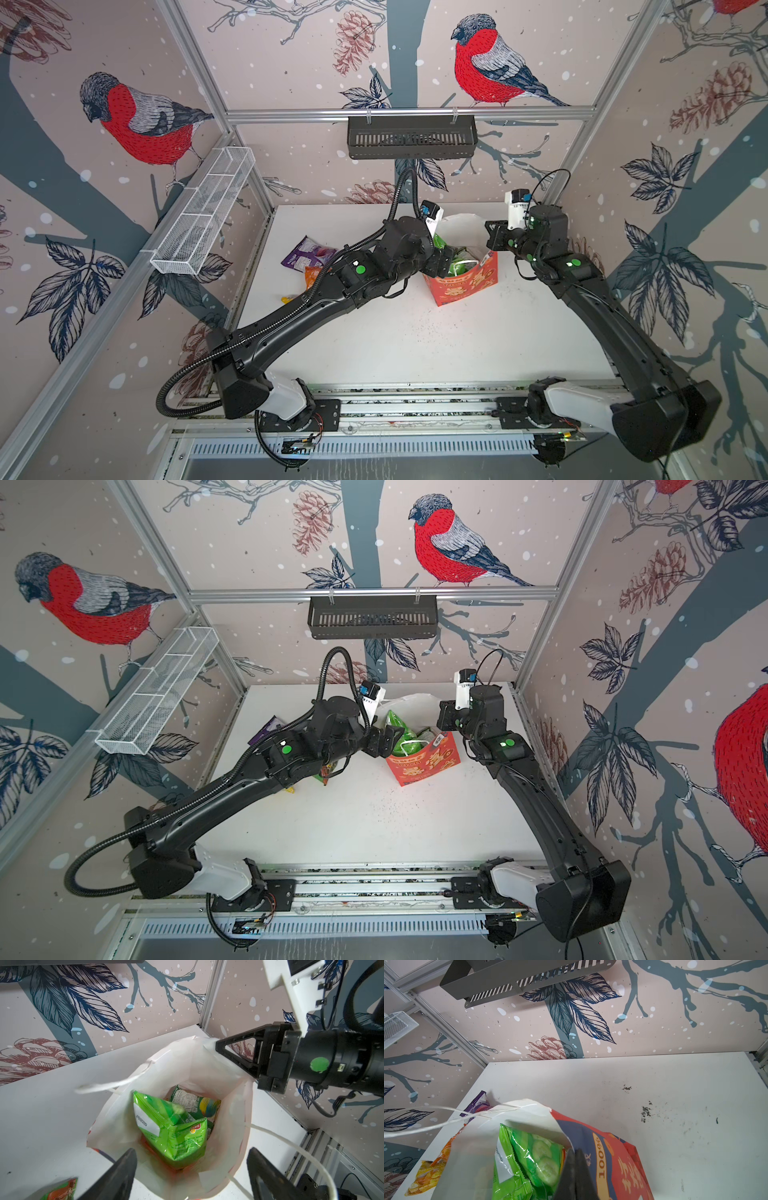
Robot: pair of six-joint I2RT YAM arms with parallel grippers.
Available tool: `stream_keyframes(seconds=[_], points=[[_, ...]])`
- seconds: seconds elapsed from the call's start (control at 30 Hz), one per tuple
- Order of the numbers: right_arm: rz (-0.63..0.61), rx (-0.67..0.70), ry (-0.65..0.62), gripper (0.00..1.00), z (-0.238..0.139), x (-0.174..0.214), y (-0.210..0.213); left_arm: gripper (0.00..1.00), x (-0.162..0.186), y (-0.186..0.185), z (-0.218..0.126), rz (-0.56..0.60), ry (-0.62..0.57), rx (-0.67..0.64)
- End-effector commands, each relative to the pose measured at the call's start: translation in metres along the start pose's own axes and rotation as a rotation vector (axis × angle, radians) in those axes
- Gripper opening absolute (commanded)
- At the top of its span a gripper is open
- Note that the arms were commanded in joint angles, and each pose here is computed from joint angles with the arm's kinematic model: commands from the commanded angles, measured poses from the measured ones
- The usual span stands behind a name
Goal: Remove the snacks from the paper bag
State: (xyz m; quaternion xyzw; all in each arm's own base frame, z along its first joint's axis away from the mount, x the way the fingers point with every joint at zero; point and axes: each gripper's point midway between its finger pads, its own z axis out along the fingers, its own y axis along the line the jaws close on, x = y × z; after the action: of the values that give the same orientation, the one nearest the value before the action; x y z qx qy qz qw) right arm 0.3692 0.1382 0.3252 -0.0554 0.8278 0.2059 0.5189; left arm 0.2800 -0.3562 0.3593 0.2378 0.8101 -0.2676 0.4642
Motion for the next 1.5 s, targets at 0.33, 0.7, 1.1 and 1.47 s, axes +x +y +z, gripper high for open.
stream_keyframes(seconds=[0.33, 0.7, 1.1, 1.47], points=[[-0.052, -0.012, -0.095, 0.00, -0.007, -0.020, 0.010, 0.81, 0.022, 0.030, 0.014, -0.027, 0.232, 0.005], [-0.062, -0.026, -0.108, 0.00, -0.010, -0.020, 0.016, 0.79, 0.027, 0.054, 0.050, -0.031, 0.241, -0.060], [-0.057, -0.034, -0.115, 0.00, -0.012, -0.020, 0.018, 0.76, 0.025, 0.062, 0.065, -0.056, 0.219, -0.101], [-0.055, -0.047, -0.134, 0.00, -0.015, -0.022, 0.021, 0.68, 0.041, 0.071, 0.082, -0.075, 0.239, -0.138]])
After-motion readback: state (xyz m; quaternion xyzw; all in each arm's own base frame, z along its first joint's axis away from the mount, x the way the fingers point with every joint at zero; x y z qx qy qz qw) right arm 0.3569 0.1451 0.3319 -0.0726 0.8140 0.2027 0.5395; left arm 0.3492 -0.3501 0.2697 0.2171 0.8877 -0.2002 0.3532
